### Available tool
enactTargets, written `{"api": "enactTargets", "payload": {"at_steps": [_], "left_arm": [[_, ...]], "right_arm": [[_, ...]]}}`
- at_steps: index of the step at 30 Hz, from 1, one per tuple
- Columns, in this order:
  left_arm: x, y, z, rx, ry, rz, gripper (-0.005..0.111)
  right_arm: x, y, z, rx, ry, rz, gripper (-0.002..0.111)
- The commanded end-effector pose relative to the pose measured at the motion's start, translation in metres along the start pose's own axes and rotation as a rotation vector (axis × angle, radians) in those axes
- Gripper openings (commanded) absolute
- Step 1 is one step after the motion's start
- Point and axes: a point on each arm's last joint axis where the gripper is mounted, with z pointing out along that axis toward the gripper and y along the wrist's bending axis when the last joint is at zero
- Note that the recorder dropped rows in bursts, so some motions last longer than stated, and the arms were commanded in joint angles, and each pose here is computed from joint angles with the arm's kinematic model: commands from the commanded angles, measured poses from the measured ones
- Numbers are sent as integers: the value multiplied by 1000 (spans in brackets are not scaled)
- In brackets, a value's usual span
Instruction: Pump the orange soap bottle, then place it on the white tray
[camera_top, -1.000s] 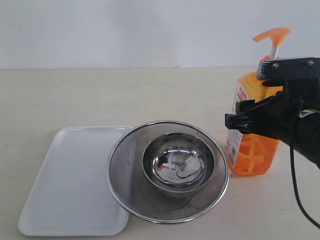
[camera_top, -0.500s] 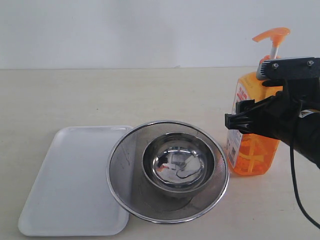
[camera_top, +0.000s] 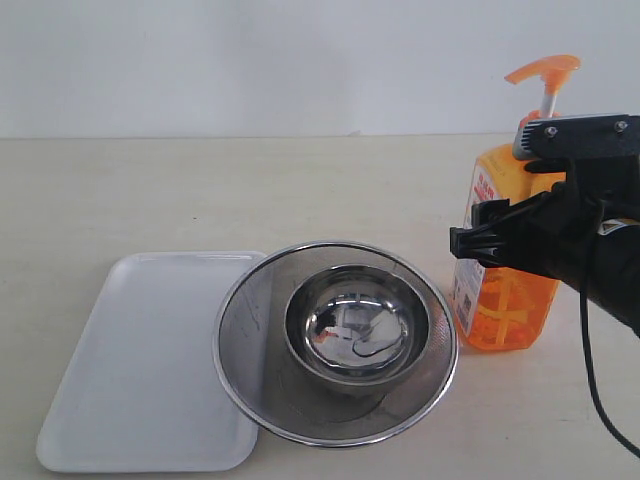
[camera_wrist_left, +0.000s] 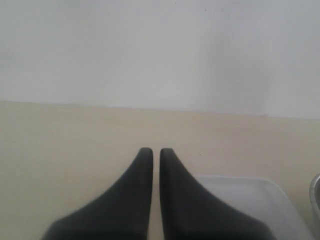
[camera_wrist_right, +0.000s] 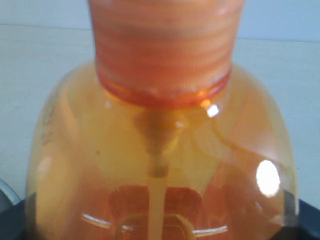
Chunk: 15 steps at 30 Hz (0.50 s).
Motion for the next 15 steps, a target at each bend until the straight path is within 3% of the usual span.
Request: {"api": "enactTargets", "payload": {"at_steps": [1,15], "left_arm": [[7,-1,0,12,62,-20,5],[16,-2,-1,17,163,-17,5]], "right_arm": [[-10,-2,0,25,-69,-6,0],[-10,-2,0,25,-69,-6,0]]}}
